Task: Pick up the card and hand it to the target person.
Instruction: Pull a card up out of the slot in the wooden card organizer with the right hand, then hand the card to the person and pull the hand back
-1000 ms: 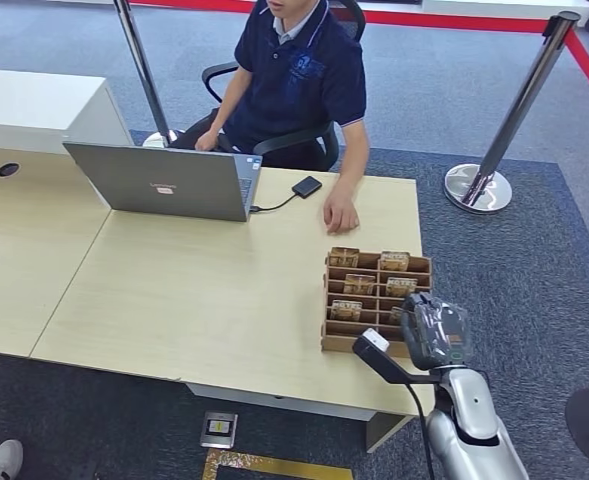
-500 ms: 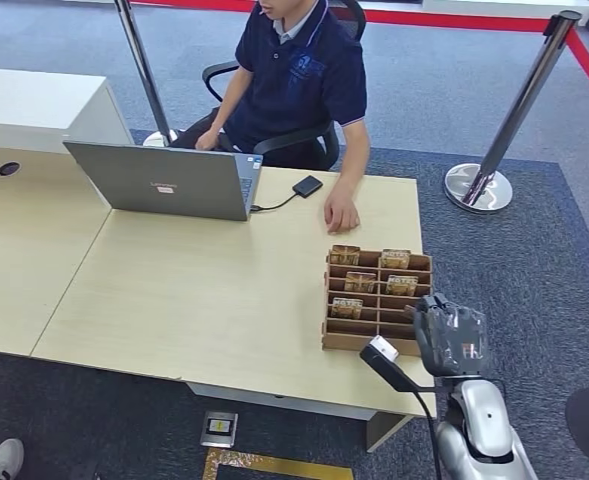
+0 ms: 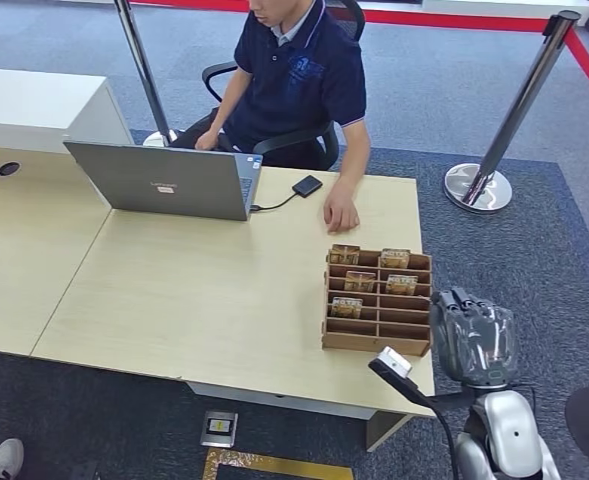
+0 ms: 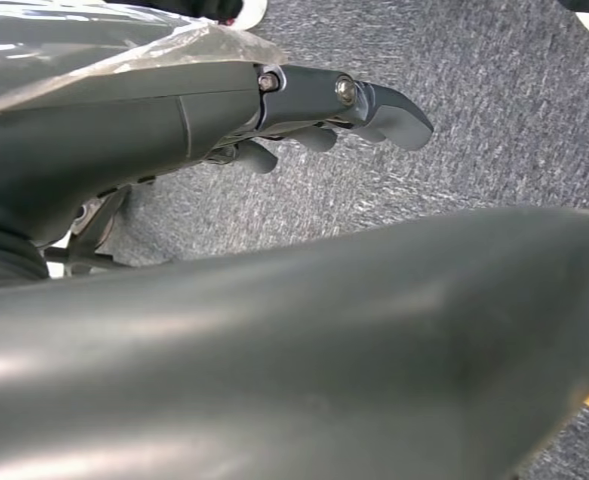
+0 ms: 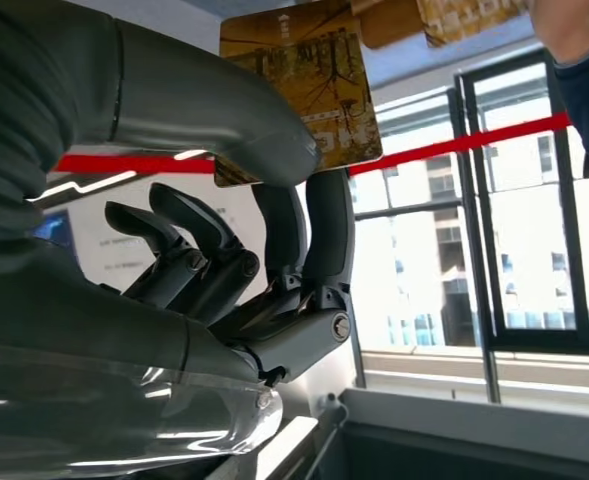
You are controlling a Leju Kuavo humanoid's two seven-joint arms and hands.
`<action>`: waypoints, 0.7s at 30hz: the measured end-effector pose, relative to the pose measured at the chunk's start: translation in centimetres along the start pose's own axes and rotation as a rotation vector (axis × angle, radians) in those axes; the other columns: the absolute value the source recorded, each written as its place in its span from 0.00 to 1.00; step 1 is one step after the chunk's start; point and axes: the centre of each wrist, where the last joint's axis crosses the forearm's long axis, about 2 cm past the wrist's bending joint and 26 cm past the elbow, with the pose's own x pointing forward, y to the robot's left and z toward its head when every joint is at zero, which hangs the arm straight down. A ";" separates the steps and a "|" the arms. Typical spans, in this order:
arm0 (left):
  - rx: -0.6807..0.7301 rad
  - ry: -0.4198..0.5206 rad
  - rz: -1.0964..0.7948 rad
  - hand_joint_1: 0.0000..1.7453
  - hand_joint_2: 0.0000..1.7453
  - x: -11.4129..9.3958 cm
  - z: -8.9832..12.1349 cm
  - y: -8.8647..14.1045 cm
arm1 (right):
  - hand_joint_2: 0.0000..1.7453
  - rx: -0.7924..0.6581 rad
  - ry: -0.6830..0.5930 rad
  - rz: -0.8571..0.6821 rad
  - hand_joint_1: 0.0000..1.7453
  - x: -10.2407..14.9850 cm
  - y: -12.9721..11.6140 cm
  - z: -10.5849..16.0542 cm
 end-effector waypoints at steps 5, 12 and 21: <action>-0.005 -0.007 -0.016 0.00 0.00 0.2 0.0 0.0 | 1.00 -0.061 -0.029 -0.049 1.00 0.7 -0.6 -6.4; -0.006 -0.021 -0.037 0.00 0.00 0.5 -0.1 0.0 | 1.00 -0.046 -0.073 -0.098 1.00 1.9 -1.4 -13.6; 0.004 -0.015 -0.043 0.00 0.00 0.7 0.0 -0.2 | 1.00 0.014 -0.049 -0.127 1.00 2.0 -3.5 -20.2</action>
